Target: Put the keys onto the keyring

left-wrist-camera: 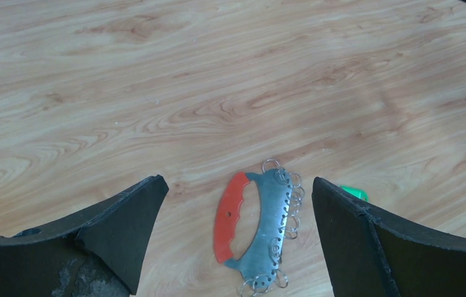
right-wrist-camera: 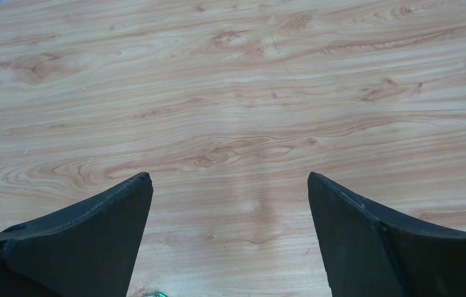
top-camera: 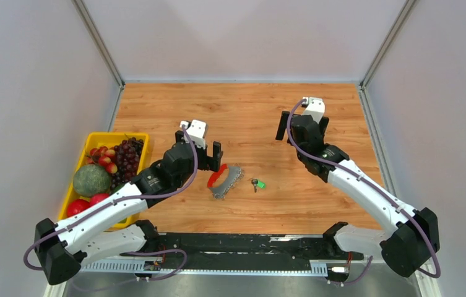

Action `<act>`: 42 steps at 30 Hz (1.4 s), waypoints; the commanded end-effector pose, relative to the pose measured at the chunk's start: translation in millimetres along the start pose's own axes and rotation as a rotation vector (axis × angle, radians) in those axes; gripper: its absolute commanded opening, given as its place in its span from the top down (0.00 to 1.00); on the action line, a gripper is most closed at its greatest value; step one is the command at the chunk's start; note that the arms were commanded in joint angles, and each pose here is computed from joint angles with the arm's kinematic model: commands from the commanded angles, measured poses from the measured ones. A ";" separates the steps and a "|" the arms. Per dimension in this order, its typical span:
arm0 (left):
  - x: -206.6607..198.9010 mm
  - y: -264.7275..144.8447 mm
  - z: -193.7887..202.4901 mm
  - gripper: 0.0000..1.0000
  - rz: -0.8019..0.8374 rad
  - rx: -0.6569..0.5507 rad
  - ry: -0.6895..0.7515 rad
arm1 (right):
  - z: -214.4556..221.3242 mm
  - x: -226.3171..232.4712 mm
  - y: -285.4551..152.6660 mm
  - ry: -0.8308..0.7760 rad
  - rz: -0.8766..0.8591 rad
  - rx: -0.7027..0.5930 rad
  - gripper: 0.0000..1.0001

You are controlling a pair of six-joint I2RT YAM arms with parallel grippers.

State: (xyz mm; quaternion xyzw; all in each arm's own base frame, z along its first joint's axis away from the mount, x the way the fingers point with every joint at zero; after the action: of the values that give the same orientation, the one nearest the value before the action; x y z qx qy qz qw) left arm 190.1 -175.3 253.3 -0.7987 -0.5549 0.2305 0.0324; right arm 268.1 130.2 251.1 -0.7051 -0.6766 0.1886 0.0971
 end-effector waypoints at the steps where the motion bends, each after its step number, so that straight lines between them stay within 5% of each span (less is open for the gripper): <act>1: -4.5 5.2 9.2 0.00 0.031 0.033 -0.031 | -12.8 -2.5 -10.9 0.007 -0.036 -0.048 0.00; 12: -16.4 49.1 45.2 0.00 -0.018 0.194 -0.045 | 9.6 11.6 -11.1 -0.025 -0.183 0.016 0.01; 20: -19.1 67.4 66.1 0.07 -0.017 0.245 -0.067 | 25.1 48.3 -10.5 -0.086 -0.377 0.094 0.10; 30: 15.5 32.0 101.8 0.23 -0.130 0.338 -0.135 | 75.4 90.5 -33.1 -0.197 -0.561 0.200 0.22; 42: 43.1 -19.7 138.3 0.39 -0.140 0.464 -0.274 | 82.4 85.8 -61.8 -0.209 -0.650 0.174 0.22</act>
State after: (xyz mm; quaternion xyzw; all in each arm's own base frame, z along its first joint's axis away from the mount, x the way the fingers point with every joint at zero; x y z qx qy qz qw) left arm 140.0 -159.7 122.8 -0.7044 -0.5511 0.4194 0.1558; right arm 184.9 206.1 170.4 -0.4276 -0.8361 0.3111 0.1460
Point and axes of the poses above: each gripper's point midway between its finger pads, its own y axis out along the fingers, its own x axis along the line the jaws close on, z = x × y, the point moved 8 cm from there along -y, back along the fingers, and after that the axes turned 15 degrees about -y, right-handed, at the moved point
